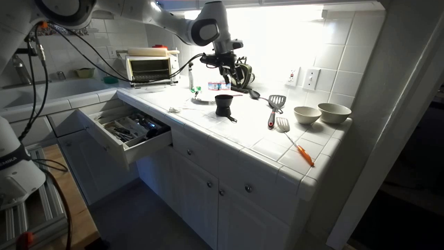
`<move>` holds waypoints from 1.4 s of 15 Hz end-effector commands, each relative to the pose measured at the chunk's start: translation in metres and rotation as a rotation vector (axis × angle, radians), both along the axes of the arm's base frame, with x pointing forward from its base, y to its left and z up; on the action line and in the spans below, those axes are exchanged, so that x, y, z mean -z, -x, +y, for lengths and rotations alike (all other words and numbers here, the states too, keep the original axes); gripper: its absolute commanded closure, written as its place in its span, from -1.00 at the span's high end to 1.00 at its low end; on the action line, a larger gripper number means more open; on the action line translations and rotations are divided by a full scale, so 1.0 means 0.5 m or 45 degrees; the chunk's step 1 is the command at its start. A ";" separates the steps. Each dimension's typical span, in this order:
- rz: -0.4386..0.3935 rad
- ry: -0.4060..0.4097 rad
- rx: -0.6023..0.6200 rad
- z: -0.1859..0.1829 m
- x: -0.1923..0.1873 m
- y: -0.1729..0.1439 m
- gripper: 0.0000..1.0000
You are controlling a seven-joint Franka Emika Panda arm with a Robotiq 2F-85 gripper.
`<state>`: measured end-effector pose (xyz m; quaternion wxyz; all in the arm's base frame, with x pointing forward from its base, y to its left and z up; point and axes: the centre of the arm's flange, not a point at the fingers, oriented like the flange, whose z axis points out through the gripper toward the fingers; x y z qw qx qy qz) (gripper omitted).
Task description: Stack the black measuring cups together.
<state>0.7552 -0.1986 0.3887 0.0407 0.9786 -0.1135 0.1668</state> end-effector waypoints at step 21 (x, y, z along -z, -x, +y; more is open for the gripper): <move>0.357 -0.144 -0.074 0.086 -0.004 0.109 1.00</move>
